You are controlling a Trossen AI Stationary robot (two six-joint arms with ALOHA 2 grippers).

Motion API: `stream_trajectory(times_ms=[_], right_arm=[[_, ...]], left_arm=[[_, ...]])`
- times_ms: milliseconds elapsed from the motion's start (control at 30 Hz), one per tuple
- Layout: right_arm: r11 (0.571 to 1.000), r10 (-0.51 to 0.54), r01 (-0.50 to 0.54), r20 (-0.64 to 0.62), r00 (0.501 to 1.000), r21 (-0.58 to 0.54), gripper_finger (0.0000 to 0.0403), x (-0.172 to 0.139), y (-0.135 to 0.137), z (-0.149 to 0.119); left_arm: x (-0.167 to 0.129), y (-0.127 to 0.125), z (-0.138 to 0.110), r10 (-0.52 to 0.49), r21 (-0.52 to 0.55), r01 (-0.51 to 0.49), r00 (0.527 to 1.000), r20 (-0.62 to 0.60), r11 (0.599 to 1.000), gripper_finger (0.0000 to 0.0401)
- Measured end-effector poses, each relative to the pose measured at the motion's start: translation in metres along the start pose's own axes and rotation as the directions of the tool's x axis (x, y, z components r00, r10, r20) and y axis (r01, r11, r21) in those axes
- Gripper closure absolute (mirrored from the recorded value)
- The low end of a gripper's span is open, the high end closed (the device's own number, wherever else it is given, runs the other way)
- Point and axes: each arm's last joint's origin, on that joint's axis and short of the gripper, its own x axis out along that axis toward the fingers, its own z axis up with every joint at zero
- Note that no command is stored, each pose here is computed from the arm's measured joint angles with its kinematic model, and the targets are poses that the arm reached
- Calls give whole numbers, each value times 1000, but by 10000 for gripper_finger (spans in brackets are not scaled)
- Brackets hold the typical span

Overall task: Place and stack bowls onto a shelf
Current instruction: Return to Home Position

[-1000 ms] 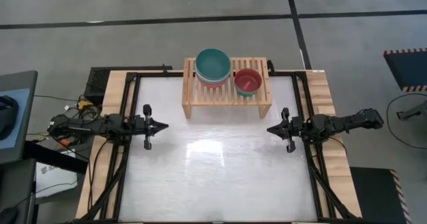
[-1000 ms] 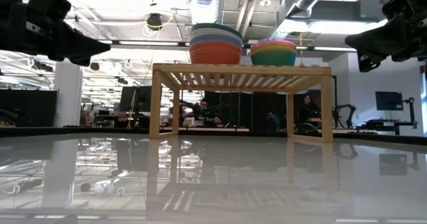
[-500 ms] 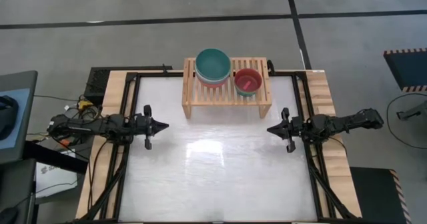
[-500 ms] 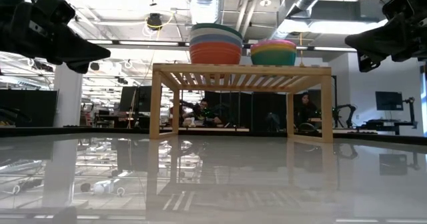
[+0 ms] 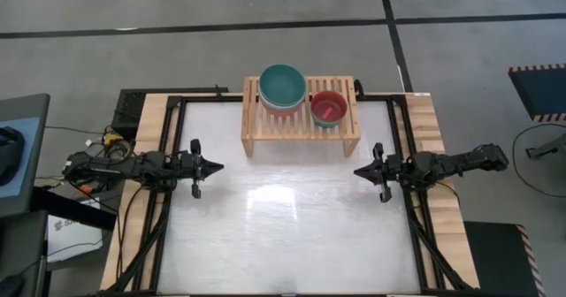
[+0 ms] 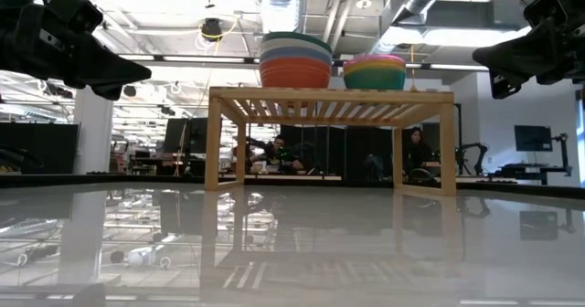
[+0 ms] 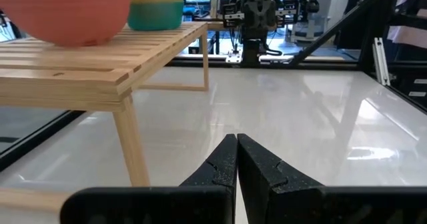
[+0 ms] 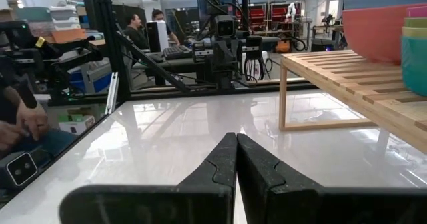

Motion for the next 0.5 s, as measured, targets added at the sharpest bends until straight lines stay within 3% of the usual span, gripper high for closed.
stream_trajectory(times_ms=[500], right_arm=[[1000,0,0,1,1000,1,364,0,0,0]], left_arm=[[0,0,0,0,7,0,1000,0,1000,401]])
